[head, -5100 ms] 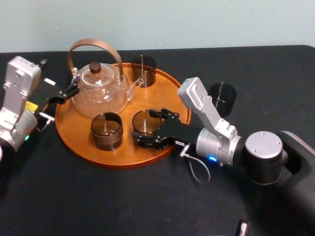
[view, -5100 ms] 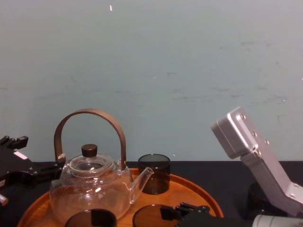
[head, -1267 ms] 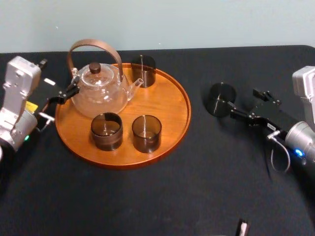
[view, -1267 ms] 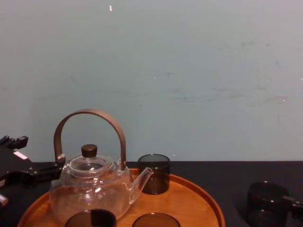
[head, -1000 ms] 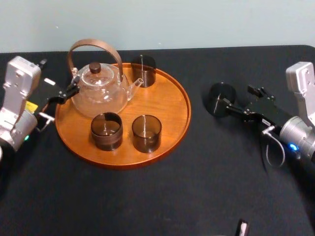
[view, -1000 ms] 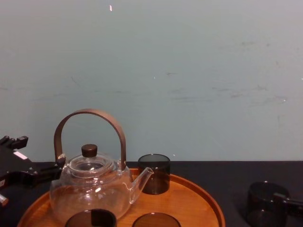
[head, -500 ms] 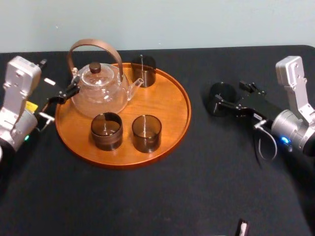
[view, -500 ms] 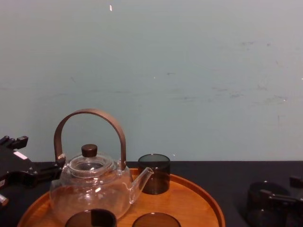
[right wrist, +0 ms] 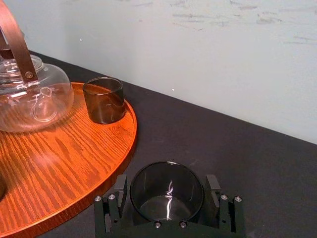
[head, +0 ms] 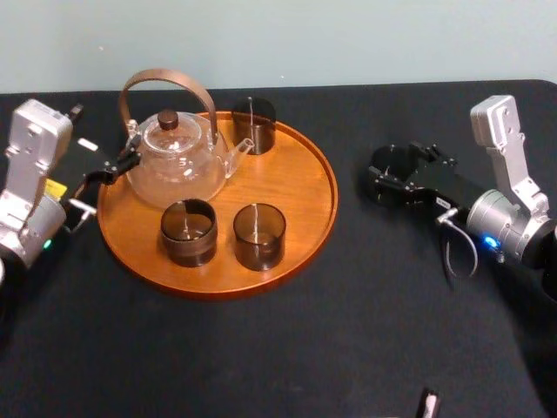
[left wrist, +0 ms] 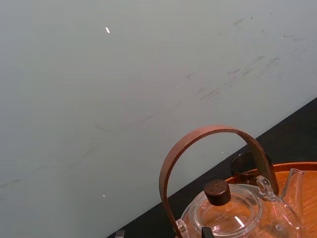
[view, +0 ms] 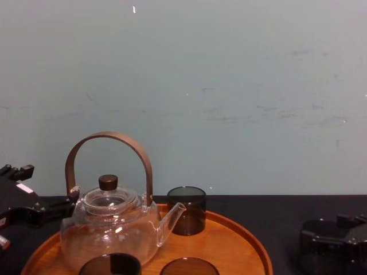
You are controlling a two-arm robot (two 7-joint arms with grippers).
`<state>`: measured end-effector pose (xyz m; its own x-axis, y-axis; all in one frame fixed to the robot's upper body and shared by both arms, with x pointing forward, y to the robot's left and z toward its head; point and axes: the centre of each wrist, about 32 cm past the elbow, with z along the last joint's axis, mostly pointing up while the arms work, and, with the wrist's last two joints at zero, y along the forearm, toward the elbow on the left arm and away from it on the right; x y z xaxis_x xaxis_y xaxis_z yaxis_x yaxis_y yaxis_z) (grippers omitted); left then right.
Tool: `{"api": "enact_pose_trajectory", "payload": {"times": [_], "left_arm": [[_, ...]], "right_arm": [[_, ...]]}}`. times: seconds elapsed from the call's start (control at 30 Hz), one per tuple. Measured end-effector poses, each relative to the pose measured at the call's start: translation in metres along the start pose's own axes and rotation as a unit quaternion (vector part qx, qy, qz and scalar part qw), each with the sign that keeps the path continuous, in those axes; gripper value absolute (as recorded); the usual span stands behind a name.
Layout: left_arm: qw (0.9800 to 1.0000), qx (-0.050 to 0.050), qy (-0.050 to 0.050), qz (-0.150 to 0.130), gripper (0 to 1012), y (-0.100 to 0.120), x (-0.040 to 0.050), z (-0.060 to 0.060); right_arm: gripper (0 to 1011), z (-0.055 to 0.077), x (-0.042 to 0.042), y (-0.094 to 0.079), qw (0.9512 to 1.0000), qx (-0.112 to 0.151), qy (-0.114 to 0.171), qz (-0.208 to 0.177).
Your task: Pick up the glass from the table and place it on the tray.
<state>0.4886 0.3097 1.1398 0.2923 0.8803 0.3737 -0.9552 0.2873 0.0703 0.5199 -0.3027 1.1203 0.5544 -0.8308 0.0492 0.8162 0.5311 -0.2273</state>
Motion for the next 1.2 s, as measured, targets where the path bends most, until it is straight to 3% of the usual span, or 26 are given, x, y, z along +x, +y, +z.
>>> {"api": "enact_pose_trajectory", "payload": {"times": [1.2], "left_arm": [[1.0000, 0.000, 0.000, 0.000, 1001, 0.000, 0.0000, 0.000]], "right_arm": [[1002, 0.000, 0.0002, 0.015, 0.9991, -0.038, 0.017, 0.009]]}}
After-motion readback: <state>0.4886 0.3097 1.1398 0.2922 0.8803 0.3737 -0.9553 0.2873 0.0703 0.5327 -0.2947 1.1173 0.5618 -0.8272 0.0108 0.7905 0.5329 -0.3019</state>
